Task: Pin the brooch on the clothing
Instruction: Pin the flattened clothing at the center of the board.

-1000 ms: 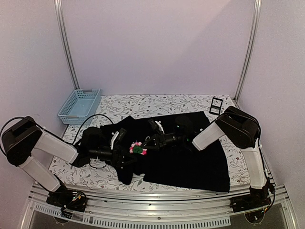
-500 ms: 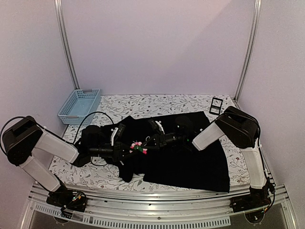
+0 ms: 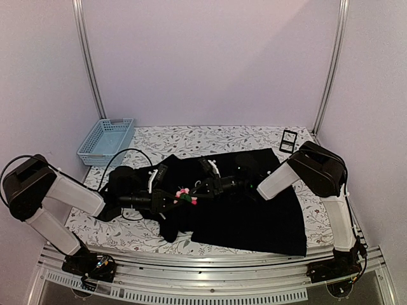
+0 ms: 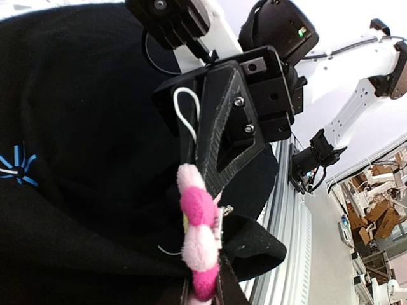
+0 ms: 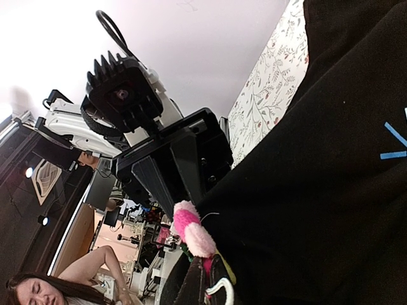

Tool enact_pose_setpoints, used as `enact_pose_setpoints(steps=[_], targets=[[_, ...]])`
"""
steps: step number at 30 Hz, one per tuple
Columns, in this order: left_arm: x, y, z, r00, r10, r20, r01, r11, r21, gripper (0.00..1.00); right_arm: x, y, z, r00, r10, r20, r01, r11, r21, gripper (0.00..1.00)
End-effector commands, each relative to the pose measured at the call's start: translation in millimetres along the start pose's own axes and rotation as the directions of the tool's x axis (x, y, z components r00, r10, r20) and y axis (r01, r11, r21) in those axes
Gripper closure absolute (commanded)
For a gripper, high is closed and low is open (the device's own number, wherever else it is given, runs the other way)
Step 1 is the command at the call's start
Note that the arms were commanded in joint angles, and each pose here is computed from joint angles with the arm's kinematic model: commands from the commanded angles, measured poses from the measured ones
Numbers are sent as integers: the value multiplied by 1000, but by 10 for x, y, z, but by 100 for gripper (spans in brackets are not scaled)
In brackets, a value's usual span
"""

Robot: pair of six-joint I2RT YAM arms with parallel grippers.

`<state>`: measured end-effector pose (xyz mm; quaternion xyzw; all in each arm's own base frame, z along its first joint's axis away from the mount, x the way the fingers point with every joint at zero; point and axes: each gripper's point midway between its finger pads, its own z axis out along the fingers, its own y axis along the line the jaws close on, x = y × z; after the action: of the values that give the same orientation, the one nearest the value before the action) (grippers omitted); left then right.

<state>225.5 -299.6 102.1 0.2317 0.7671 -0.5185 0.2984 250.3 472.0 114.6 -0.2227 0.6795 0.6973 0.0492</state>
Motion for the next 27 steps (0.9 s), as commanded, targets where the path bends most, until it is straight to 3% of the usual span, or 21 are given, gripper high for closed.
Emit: enact_pose_setpoints(steps=[1, 7, 13, 18, 24, 27], targets=[[-213, -177, 14, 999, 21, 29, -22, 999, 43, 100, 6, -17, 29, 1000, -7, -7, 7, 1000, -3, 93], [-201, -54, -19, 1000, 11, 9, -11, 999, -45, 100, -96, -85, -91, 994, -98, 49, 88, 980, 181, 56], [-203, -73, -44, 1000, 20, 11, -20, 999, -47, 100, -111, -7, -181, 957, -284, 63, 255, 923, 288, 34], [-254, -77, -70, 999, 38, 27, -36, 997, -62, 100, -119, 170, -7, 907, -418, 49, 383, 868, 315, 24], [-385, -104, -150, 998, 45, 46, -42, 997, -66, 100, -125, 107, 67, 891, -455, 14, 418, 830, 369, 21], [-411, -122, -202, 996, 69, 49, -66, 995, -70, 100, -167, 251, 168, 846, -533, 0, 498, 790, 357, 22]])
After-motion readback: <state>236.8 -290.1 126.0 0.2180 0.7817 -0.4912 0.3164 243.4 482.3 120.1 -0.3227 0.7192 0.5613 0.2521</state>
